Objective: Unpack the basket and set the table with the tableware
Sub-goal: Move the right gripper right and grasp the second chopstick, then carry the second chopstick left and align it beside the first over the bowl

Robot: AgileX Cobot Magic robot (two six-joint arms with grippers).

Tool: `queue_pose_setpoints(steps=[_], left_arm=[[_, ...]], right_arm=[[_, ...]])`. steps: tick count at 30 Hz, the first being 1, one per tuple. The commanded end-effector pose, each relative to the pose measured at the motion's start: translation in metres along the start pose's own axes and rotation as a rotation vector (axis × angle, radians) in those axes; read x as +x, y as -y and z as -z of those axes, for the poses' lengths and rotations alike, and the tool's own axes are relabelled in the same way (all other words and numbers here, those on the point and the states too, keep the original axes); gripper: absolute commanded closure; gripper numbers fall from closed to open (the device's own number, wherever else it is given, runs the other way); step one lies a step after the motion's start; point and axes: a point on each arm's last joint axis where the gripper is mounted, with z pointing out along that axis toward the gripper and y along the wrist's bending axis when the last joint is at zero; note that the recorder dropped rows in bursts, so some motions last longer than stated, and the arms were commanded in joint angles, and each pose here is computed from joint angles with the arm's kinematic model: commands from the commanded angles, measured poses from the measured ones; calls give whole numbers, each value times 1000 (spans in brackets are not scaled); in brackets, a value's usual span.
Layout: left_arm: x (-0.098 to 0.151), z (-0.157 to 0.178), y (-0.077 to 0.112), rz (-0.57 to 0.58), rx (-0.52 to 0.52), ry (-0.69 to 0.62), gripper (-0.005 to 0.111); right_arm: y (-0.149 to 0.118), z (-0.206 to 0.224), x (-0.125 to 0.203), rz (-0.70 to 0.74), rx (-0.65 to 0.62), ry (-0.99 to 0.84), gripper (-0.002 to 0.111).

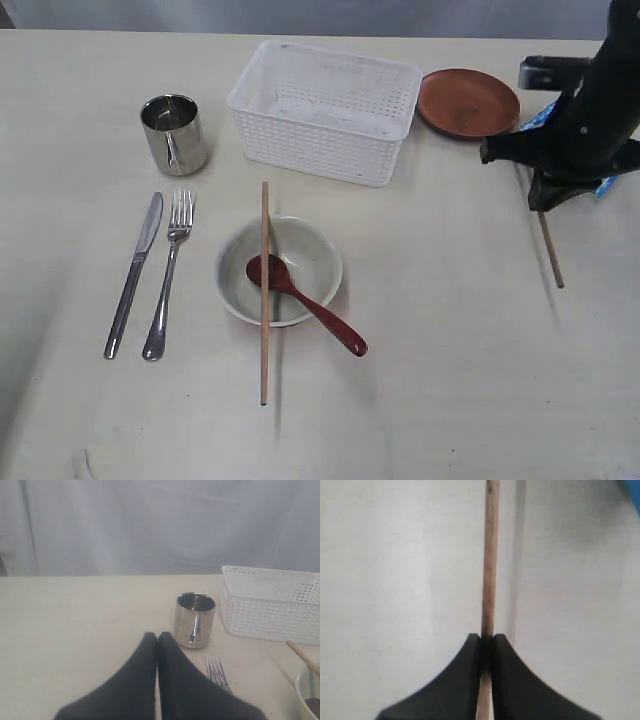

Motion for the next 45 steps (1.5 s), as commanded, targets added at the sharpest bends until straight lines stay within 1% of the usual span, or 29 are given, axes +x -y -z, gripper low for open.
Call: queue_pose_setpoints(steps=[1,4,6,10,13,15,18,21,24,27,35,40,45], left_arm=[[0,0,0,0,1,7,107],[0,0,0,0,1,7,107],[0,0,0,0,1,7,107],[0,0,0,0,1,7,107],[0,0,0,0,1,7,107],[0,0,0,0,1,7,107],[0,0,0,0,1,7,107],[0,0,0,0,1,7,107],[0,0,0,0,1,7,107],[0,0,0,0,1,7,107],[0,0,0,0,1,7,107],[0,0,0,0,1,7,107],[0,0,0,13,4,7,107]], right_arm=[[-8,49,12,-23,-118,87,109],[-29,80,26,22,-235,143,109],[-49,97,38,72,-292,176,109],[-93,112,57,129,-417,205,109],[-128,113,68,157,-511,214,109],[-149,107,75,170,-546,207,109],[-173,95,83,189,-556,187,109],[-189,83,87,181,-559,174,109],[-198,72,89,176,-549,152,109],[-199,61,89,176,-527,118,109],[-191,40,98,123,-488,69,109],[-190,31,102,56,-520,67,109],[-190,30,103,62,-524,69,109]])
